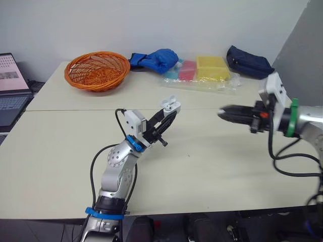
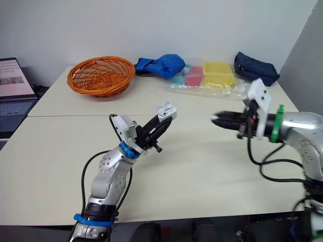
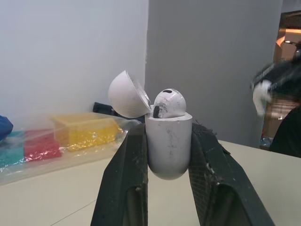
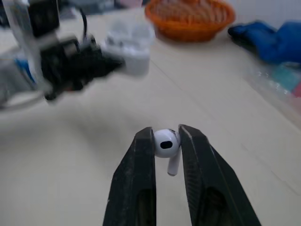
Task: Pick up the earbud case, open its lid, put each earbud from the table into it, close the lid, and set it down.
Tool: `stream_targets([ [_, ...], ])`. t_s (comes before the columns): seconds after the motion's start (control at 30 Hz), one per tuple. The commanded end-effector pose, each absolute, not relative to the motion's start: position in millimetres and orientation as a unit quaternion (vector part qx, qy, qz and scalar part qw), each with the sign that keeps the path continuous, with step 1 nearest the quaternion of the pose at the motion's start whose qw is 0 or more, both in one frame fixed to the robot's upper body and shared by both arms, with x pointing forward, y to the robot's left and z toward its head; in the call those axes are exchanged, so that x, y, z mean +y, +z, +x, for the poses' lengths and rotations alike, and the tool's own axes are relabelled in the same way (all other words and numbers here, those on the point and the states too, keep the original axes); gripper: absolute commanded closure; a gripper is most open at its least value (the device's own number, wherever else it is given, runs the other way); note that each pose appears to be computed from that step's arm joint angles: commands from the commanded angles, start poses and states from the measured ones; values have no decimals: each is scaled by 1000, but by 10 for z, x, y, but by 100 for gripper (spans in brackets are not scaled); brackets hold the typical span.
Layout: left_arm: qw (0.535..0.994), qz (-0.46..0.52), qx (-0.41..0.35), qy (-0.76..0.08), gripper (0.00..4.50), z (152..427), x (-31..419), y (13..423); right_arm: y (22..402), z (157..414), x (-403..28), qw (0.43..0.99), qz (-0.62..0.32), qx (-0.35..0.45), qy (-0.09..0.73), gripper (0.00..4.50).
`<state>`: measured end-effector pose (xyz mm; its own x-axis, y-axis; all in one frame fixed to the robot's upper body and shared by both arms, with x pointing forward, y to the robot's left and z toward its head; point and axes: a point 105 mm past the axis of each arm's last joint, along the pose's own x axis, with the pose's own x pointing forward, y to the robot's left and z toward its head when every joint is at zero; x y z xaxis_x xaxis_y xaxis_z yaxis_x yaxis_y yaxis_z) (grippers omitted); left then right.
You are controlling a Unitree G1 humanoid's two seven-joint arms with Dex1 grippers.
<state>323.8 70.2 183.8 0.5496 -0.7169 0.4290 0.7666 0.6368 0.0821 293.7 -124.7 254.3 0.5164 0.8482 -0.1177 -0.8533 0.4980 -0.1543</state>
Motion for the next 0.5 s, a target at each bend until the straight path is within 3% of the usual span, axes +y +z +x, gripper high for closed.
stream_targets([
  [0.03, 864, -51, -247, -436, 373, 3229, 656, 1964, 2750, 2939, -1167, 886, -70, -27, 458, 411],
  [0.23, 853, -47, -254, -453, 373, 3272, 593, 2022, 2881, 2901, -760, 882, -29, -93, 461, 411],
  [0.5, 849, -48, -257, -460, 373, 3293, 596, 2039, 3049, 2974, -640, 885, 13, -141, 444, 411],
])
